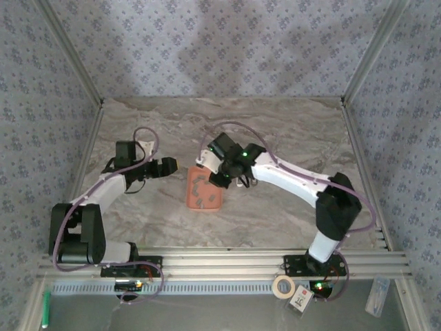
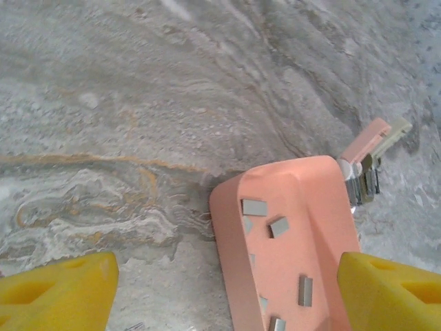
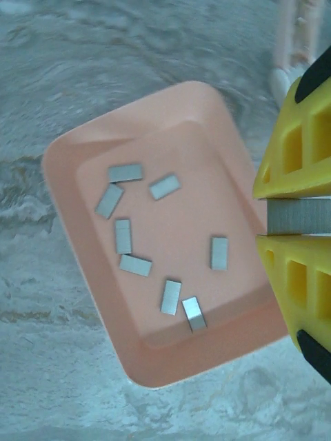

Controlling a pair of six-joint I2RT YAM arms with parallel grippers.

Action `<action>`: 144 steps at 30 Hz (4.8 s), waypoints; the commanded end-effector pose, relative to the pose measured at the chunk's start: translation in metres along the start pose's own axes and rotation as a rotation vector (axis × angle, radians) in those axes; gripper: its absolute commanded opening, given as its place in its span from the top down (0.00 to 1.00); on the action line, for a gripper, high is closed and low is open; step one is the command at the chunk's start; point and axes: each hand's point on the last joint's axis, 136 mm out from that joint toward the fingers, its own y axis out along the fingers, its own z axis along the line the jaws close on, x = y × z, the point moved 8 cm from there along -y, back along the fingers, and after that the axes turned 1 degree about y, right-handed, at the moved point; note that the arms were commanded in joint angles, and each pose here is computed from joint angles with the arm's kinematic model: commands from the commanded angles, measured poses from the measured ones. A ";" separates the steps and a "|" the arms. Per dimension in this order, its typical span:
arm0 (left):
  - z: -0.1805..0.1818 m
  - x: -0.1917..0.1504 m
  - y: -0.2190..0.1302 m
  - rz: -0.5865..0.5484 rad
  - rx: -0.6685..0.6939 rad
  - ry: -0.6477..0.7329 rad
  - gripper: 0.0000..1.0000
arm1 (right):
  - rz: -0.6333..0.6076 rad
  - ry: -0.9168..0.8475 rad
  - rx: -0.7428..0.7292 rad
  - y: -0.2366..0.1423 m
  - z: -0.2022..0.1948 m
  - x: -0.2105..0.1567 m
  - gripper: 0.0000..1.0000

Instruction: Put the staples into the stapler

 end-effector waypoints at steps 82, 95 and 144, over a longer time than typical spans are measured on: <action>-0.077 -0.037 0.000 -0.138 -0.208 0.748 0.15 | 0.711 1.045 -0.204 0.025 -0.065 -0.202 0.67; -0.077 -0.038 0.001 -0.137 -0.206 0.747 0.15 | 0.741 1.049 -0.212 0.030 -0.064 -0.210 0.70; -0.077 -0.010 0.018 -0.215 -0.140 0.769 0.15 | 0.022 1.202 -0.437 -0.018 -0.064 -0.166 0.81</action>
